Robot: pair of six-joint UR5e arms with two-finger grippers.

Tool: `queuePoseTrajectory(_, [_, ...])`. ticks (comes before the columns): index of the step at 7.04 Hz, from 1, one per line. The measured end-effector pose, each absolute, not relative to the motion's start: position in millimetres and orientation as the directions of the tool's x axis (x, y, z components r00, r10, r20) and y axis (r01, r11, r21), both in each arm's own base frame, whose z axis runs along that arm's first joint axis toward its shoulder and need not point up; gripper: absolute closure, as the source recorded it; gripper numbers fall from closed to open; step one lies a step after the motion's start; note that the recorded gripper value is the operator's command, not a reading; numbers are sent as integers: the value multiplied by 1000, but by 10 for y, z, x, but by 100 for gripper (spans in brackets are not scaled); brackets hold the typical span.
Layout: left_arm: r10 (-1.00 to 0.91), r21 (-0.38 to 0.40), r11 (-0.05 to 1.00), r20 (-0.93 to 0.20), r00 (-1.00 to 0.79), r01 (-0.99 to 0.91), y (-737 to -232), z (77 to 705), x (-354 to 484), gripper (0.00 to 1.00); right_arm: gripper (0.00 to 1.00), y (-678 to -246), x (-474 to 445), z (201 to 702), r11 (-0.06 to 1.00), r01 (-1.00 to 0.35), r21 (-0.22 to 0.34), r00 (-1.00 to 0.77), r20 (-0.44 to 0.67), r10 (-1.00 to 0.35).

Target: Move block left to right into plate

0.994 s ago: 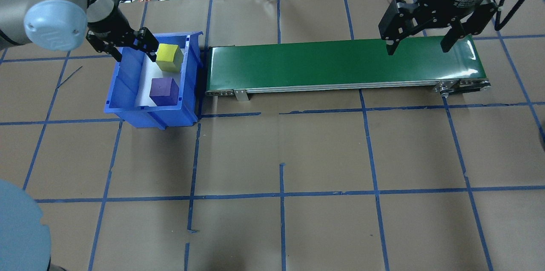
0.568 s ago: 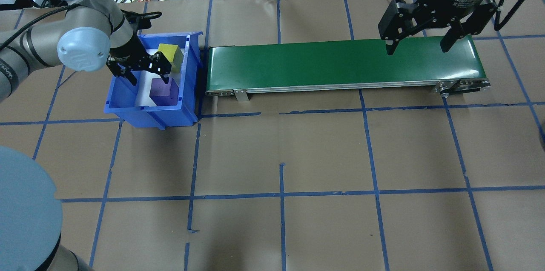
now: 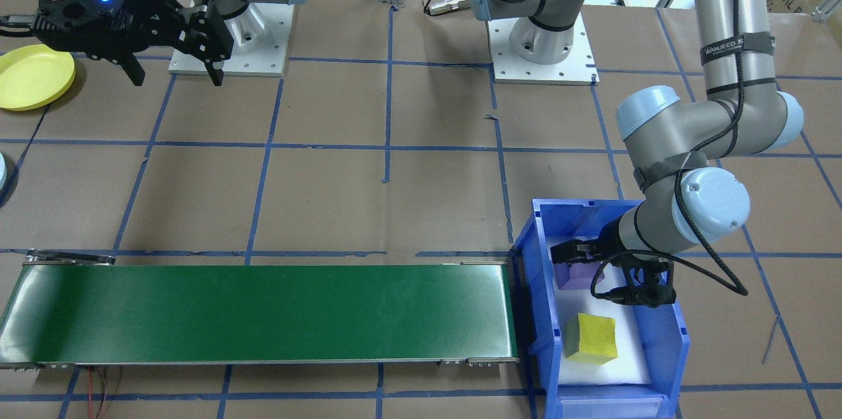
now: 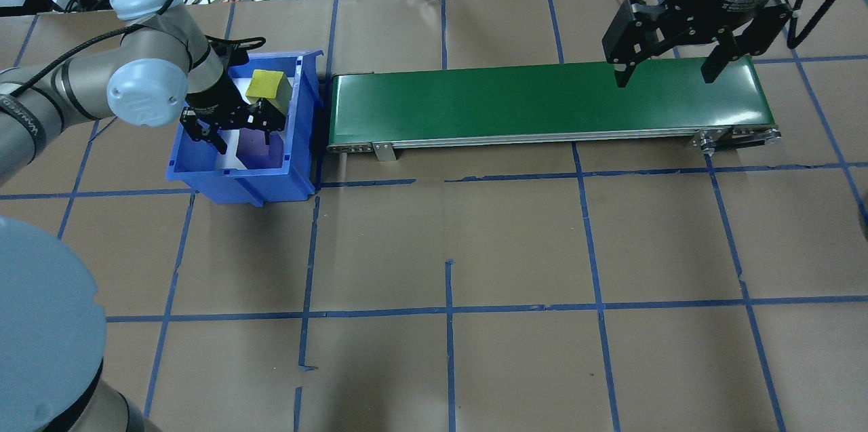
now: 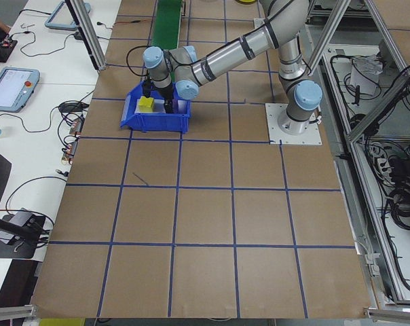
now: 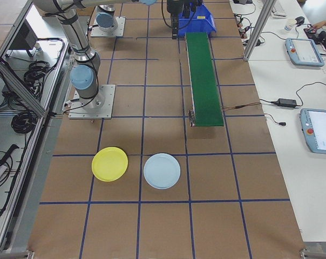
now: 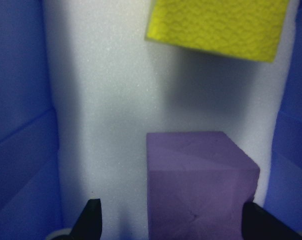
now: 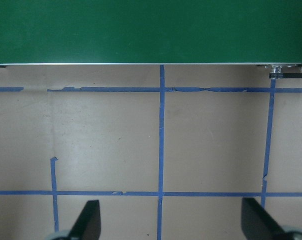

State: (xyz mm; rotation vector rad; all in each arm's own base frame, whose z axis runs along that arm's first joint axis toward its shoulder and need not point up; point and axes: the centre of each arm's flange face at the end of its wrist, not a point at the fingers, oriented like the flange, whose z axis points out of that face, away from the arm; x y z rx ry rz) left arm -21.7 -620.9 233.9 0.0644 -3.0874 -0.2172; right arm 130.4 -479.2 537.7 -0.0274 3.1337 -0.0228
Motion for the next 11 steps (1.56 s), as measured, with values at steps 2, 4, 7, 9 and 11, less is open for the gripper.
queuePoseTrajectory(2, [-46,112,993,38,-998,-41,-6242,2478,-210,0,0,-4791,1306,5377,1000,-18,-15,-1000,-8,-18])
queuePoseTrajectory(4, [-45,92,995,35,-998,-42,-6261,2556,-207,0,0,-4792,1305,5377,1000,-18,-15,-1000,-8,-18])
queuePoseTrajectory(7, [-50,110,993,39,-998,-45,-6238,2464,-219,0,0,-4792,1304,5376,1000,-17,-15,-1000,-7,-18])
queuePoseTrajectory(9, [-59,123,991,56,-997,-52,-6219,2397,-241,31,0,-4792,1306,5376,1000,-18,-15,-1000,-8,-18])
queuePoseTrajectory(11, [-61,126,991,71,-996,-52,-6212,2374,-257,63,0,-4791,1306,5377,1000,-18,-15,-1000,-7,-18])
